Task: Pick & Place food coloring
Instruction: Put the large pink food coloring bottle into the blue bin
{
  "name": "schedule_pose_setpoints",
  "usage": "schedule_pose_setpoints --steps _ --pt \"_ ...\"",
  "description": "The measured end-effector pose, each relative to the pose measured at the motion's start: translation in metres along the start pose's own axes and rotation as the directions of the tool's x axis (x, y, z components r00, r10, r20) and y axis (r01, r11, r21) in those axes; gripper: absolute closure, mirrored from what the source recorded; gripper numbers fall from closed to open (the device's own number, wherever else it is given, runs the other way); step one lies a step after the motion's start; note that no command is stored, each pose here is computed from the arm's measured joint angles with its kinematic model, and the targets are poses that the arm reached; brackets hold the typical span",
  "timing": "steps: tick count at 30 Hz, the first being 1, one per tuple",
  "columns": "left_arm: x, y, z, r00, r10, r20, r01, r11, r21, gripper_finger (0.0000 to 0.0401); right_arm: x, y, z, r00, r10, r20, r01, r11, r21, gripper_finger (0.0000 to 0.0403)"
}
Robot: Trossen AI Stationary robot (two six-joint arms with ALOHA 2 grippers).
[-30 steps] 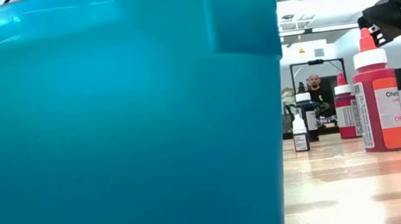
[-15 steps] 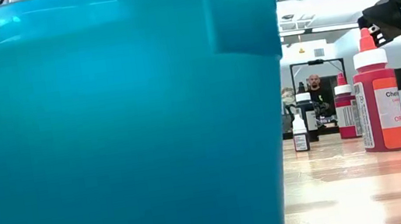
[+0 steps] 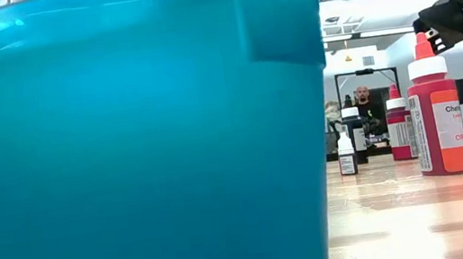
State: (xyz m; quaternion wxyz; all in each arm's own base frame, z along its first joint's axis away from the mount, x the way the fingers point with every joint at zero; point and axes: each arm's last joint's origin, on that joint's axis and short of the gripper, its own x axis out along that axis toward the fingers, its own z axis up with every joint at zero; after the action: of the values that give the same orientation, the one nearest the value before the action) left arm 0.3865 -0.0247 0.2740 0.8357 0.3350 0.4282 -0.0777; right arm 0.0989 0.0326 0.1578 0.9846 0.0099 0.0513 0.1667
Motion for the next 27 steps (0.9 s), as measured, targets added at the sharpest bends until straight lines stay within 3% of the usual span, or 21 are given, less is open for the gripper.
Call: schedule_pose_setpoints --steps 12,20,27 --pt "-0.05 -0.089 0.054 0.993 0.07 0.096 -0.093 0.963 0.252 0.0261 0.0 0.0 0.0 1.0 0.0 0.002 0.0 1.0 0.0 0.0244" --pt "-0.074 -0.138 0.071 0.986 0.043 0.161 -0.09 0.951 0.295 0.0266 0.0 0.0 0.0 1.0 0.0 0.002 0.0 1.0 0.0 0.0244" --pt "-0.087 -0.164 0.076 0.981 0.003 0.194 -0.058 0.959 0.278 0.0262 0.0 0.0 0.0 1.0 0.0 0.002 0.0 1.0 0.0 0.0244"
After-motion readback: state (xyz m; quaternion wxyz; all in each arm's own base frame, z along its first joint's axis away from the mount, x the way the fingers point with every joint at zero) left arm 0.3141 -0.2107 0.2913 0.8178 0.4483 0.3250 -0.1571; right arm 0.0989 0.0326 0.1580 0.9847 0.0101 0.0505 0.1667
